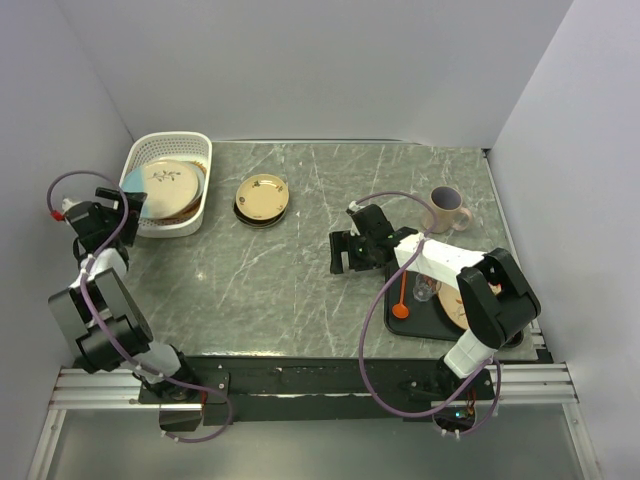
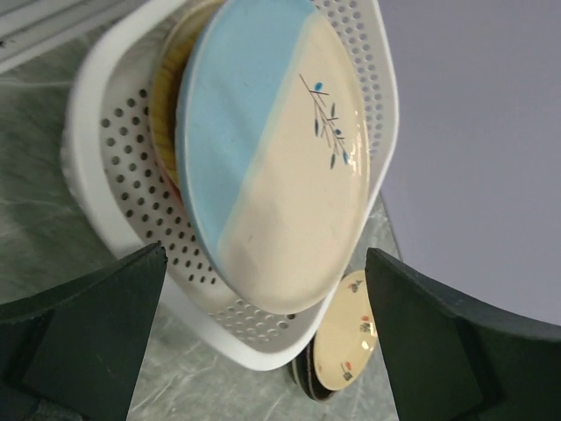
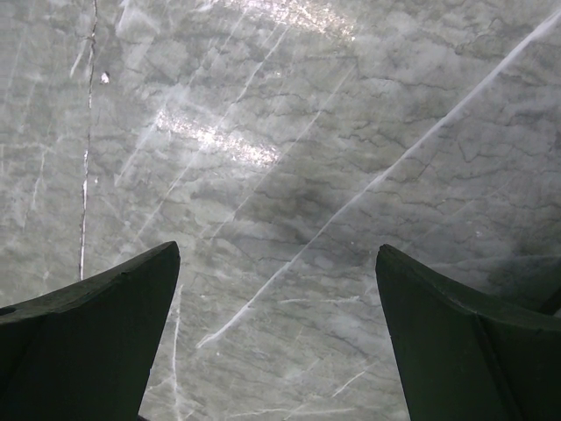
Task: Place the plates into the plastic bin on the countertop
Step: Place the plate in the plastic bin.
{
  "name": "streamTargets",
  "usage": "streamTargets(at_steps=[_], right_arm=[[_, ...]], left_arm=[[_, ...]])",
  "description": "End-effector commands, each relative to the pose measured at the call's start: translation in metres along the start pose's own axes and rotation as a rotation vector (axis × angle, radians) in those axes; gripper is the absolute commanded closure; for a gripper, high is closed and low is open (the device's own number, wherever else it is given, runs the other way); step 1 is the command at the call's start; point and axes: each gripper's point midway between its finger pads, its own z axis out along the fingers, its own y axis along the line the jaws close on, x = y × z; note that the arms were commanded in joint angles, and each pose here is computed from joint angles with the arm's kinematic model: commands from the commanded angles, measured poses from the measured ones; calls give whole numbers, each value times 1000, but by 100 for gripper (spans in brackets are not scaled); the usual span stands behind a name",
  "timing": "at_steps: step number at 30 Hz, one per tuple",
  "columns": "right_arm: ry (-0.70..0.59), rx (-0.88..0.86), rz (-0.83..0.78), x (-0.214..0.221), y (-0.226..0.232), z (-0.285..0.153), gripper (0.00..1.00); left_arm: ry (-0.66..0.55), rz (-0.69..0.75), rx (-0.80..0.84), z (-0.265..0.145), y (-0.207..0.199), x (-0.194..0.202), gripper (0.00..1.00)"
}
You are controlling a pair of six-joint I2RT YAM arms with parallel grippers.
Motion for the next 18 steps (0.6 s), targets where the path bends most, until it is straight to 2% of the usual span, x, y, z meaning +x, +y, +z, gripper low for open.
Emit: streamTargets(at_steps=[1,7,11,18], right_arm=[[-64,-57,4,-25,16,-8,0],[-99,-71,1,-42,23,-12,0],[-119,-66,-12,-56,26,-14,0],[-152,-101,-4,-81,40,-12,0]], left_arm=[[-48,119,-58,-11,-3,-11,1],[-56,163,-3,-23,-17,-4,1],[-35,245,53,-25,-41,8,1],[54,359,133,-24,-72,51,1]])
